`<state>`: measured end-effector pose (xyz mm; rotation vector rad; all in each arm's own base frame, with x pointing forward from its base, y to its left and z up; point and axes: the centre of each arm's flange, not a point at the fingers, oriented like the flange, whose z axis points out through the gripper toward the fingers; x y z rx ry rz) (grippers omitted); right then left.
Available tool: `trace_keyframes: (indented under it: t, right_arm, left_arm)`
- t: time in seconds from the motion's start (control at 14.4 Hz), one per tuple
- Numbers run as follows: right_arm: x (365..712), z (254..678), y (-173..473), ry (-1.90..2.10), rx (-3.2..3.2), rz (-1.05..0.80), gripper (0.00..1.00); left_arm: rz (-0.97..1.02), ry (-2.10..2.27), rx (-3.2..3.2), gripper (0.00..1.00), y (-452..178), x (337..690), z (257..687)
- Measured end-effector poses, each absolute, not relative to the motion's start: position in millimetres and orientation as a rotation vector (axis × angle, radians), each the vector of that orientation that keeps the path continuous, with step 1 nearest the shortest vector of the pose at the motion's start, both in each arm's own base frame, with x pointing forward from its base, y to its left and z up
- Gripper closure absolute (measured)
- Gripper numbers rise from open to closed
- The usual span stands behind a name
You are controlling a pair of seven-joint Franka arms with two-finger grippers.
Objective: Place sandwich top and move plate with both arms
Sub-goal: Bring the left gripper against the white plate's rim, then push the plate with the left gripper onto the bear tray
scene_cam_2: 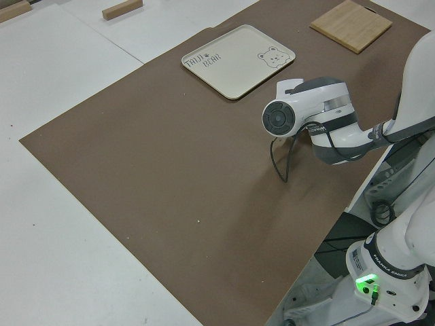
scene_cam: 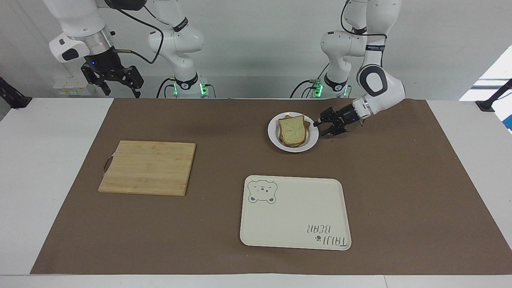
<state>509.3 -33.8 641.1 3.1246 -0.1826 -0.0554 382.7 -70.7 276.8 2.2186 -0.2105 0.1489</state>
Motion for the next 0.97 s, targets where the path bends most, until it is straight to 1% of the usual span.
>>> trace_keyframes:
  t: [0.35, 0.42, 0.48, 0.55, 0.62, 0.76, 0.97]
  right_arm:
    - [508, 640, -32, -0.161, 3.121, -0.069, 0.0]
    - [509, 641, -33, -0.161, 3.119, -0.058, 0.0]
    - [510, 642, -33, -0.161, 3.118, -0.048, 0.0]
    - [511, 643, -33, -0.161, 3.117, -0.043, 0.0]
    - [513, 643, -33, -0.162, 3.116, -0.042, 0.0]
    - [514, 642, -33, -0.162, 3.116, -0.043, 0.0]
    - [514, 642, -33, -0.162, 3.116, -0.045, 0.0]
  left_arm:
    - [0.15, -0.224, 2.225, 0.32, -65, 382, 265]
    - [0.149, -0.224, 2.225, 0.37, -65, 381, 265]
    - [0.147, -0.226, 2.225, 0.47, -66, 381, 264]
    - [0.144, -0.227, 2.225, 0.47, -66, 380, 263]
    - [0.141, -0.227, 2.226, 0.5, -67, 379, 263]
    - [0.137, -0.225, 2.226, 0.52, -67, 378, 261]
    - [0.128, -0.228, 2.226, 0.51, -68, 376, 260]
